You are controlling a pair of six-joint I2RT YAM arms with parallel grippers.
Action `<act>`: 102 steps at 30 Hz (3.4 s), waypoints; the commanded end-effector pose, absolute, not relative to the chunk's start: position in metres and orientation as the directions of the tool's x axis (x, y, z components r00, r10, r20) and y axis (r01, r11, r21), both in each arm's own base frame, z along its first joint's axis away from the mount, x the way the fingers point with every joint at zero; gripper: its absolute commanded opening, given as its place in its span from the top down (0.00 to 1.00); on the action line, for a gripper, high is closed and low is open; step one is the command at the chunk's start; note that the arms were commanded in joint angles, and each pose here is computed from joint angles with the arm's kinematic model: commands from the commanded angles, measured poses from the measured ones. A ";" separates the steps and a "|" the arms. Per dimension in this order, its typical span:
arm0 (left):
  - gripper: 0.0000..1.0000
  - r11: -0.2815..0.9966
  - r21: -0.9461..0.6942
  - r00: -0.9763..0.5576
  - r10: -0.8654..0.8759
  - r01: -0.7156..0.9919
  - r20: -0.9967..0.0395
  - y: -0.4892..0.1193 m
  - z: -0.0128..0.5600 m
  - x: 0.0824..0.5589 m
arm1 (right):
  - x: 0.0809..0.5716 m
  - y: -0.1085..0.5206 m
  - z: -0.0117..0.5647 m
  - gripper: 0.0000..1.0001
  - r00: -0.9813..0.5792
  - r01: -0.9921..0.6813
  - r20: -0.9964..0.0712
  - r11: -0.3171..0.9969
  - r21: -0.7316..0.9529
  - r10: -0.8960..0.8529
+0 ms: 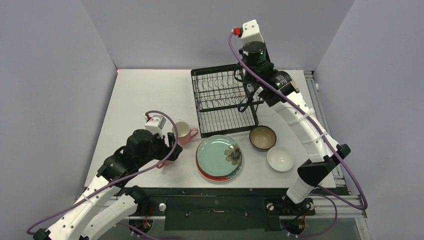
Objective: Load the mixed dishes into the dish rack
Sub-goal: Insert the plate into the dish rack.
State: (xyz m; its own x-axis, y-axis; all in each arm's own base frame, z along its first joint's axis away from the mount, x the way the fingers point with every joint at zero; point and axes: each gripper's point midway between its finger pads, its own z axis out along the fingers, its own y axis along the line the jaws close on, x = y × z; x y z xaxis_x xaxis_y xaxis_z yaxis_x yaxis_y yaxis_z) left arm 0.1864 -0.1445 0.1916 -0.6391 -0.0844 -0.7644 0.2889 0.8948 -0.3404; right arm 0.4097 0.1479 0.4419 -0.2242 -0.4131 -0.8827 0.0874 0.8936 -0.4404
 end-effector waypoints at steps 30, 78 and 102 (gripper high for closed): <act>0.31 0.881 -0.360 -0.602 -0.113 0.307 -0.790 -0.147 0.203 0.196 | 0.423 0.156 0.434 1.00 -0.160 0.113 -0.931 0.931 -0.347 -0.328; 0.22 0.885 -0.364 -0.612 -0.120 0.291 -0.781 -0.145 0.199 0.199 | 0.367 0.135 0.440 0.49 -0.135 0.151 -0.966 0.959 -0.241 -0.221; 0.04 0.817 -0.430 -0.618 -0.118 0.385 -0.777 -0.165 0.220 0.189 | 0.262 0.104 0.405 0.37 -0.165 -0.081 -0.981 0.990 0.116 0.101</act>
State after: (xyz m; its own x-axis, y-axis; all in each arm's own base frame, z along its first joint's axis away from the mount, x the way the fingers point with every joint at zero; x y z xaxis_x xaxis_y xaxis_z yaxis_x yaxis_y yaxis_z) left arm 0.1875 -0.1533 0.1923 -0.6537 -0.0925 -0.7511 0.3275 0.8601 -0.3911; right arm 0.2802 0.1058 0.4144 -0.1325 0.0095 -0.9911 -0.0460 0.9988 0.0157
